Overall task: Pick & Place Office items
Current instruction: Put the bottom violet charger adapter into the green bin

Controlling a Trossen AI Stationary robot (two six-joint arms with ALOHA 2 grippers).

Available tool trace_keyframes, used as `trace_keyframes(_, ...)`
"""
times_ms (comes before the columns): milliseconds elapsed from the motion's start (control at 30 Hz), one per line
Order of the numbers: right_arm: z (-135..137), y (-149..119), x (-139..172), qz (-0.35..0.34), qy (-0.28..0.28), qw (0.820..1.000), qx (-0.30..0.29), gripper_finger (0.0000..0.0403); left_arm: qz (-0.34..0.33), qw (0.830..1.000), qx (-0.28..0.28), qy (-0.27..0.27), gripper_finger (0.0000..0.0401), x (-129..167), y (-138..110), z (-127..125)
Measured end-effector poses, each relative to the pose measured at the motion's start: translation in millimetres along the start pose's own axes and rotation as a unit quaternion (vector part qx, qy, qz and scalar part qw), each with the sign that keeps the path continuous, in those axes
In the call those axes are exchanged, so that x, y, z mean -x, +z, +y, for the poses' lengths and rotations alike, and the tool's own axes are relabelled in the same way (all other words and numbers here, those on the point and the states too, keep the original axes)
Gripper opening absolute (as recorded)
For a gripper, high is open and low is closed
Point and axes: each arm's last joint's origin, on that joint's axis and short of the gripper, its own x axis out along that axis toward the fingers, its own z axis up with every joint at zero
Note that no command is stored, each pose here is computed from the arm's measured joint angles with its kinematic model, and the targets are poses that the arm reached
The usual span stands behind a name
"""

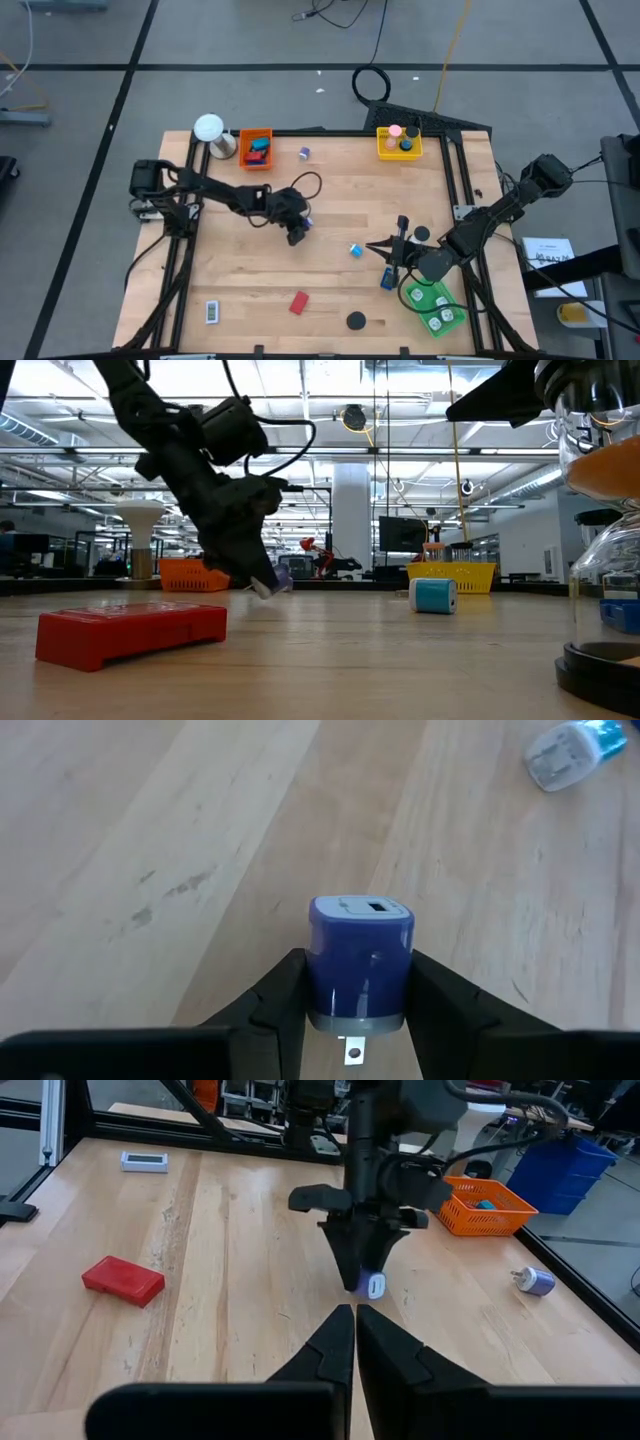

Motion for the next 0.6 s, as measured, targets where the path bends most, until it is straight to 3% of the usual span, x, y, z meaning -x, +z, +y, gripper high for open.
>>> trace_keyframes(233,0.1,0.0,0.0,0.000,0.000,1.000,0.000,0.0008,0.040,0.999,0.019,0.021,0.0181,2.0,1.3,-4.7)
trace_keyframes(467,0.1,0.0,0.0,0.000,0.000,1.000,0.000,0.0006,0.061,0.998,0.026,0.011,0.0188,2.2,-2.8,-6.6)
trace_keyframes(600,0.0,0.0,0.0,0.000,0.000,1.000,0.000,0.0005,0.076,0.997,-0.005,0.010,0.0189,4.3,-5.6,-8.5)
